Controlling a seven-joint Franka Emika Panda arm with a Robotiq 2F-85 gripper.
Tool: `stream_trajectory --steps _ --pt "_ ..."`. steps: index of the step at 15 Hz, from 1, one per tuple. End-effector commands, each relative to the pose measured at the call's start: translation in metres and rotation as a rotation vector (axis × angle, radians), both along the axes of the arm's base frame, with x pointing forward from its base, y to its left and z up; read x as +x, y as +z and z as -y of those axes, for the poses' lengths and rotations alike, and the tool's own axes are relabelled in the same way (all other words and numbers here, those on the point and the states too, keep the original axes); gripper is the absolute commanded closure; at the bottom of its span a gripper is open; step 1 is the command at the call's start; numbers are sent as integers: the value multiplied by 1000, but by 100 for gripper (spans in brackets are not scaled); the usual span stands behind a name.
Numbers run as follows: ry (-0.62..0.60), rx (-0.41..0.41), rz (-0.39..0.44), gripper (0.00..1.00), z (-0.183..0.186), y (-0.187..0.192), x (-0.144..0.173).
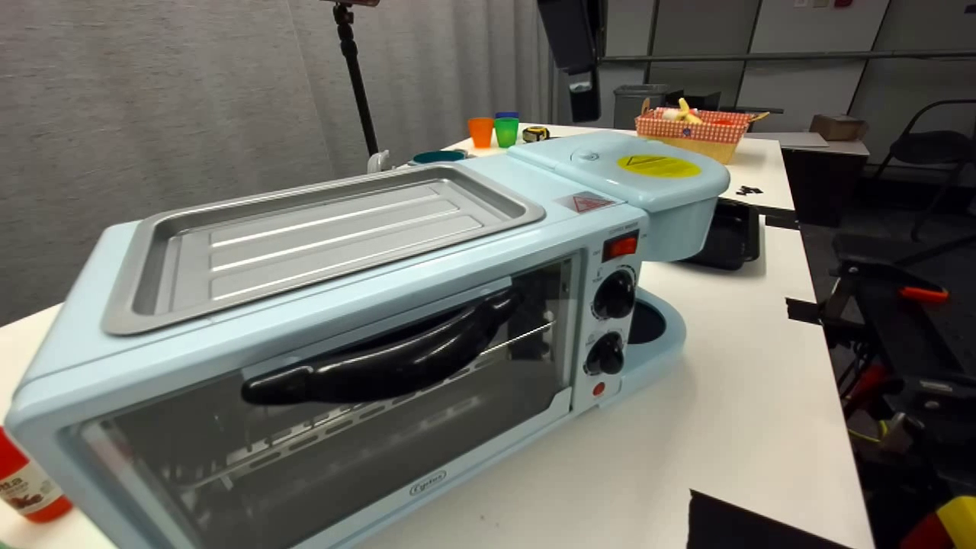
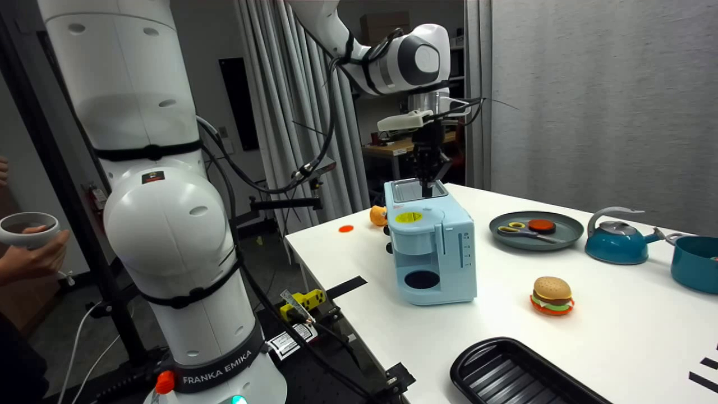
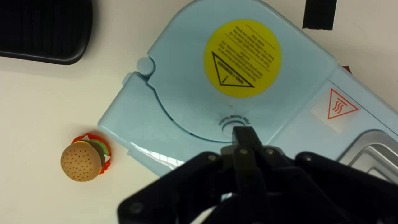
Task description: Press the button to open the coffee marker
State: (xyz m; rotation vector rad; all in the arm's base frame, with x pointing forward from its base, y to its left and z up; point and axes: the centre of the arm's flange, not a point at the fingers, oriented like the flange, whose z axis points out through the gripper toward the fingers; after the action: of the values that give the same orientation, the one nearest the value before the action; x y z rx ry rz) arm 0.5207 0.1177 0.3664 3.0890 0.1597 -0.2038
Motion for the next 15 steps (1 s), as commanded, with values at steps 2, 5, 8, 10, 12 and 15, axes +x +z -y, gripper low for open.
stream_trajectory --steps 2,5,8,10,12,15 --pt "-4 28 1 100 3 -14 -5" --pt "-5 23 -5 100 5 -19 -3" --pt "-4 18 -3 100 5 -20 1" --pt "-5 18 2 100 6 -21 4" --pt "-8 19 5 100 7 -24 6" --pt "-11 22 -1 100 9 -29 7"
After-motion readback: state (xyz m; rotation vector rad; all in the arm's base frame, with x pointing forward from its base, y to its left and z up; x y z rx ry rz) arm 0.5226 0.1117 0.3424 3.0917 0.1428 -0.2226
